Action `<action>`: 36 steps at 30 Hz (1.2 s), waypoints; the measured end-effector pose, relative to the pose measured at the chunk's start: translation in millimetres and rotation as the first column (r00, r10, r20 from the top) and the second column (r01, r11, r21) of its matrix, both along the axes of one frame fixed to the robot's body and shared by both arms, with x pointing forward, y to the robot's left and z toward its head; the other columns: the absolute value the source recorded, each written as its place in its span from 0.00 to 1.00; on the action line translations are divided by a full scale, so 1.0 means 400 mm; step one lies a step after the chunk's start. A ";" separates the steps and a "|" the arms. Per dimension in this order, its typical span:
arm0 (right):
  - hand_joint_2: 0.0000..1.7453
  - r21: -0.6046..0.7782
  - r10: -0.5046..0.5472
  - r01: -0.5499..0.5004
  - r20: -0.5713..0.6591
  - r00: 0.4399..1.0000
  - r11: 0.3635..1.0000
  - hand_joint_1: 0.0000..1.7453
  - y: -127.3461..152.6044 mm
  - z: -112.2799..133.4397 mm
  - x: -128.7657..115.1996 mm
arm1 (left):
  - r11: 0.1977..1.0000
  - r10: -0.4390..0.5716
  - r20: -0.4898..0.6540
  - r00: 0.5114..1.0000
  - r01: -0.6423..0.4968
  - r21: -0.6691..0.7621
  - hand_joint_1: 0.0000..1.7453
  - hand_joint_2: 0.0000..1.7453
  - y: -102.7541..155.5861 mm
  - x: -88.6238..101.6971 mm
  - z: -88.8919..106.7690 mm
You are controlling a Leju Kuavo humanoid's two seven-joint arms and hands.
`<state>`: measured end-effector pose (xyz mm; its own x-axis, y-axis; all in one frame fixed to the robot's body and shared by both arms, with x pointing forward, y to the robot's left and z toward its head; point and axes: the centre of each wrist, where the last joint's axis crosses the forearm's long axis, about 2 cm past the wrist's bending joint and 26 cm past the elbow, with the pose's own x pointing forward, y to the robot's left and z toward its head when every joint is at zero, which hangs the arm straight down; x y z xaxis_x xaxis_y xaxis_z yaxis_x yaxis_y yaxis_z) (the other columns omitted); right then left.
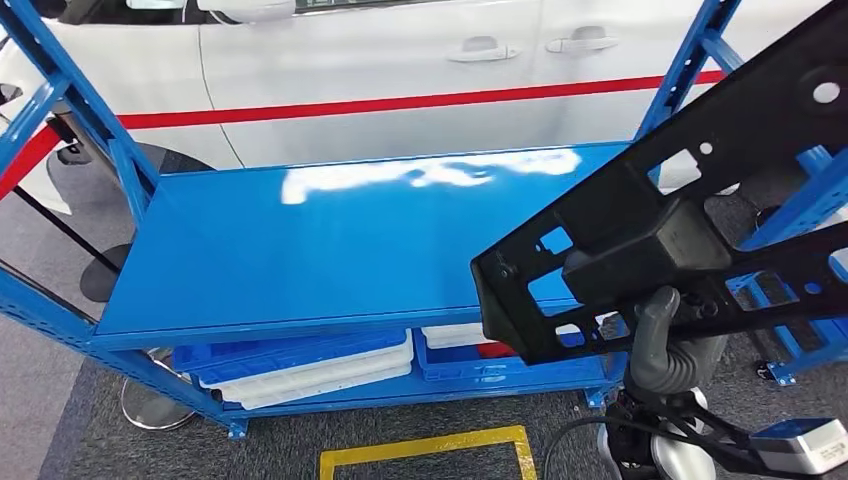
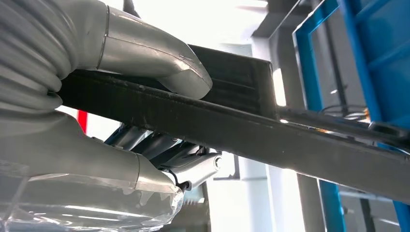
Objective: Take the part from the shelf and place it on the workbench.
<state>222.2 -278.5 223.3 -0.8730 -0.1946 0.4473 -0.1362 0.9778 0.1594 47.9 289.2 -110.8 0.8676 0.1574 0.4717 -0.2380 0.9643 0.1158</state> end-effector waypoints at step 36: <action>1.00 -0.017 -0.143 0.142 -0.055 0.988 0.990 1.00 -0.048 -0.006 -0.080 | 0.998 0.061 -0.050 0.997 -0.062 -0.013 0.00 1.00 -0.029 0.013 0.002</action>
<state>190.4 -297.7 221.1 -0.8649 -0.0637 0.4978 0.0136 0.9886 0.1501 53.0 277.7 -109.8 0.8784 0.2179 0.4254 -0.2914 0.9496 0.1153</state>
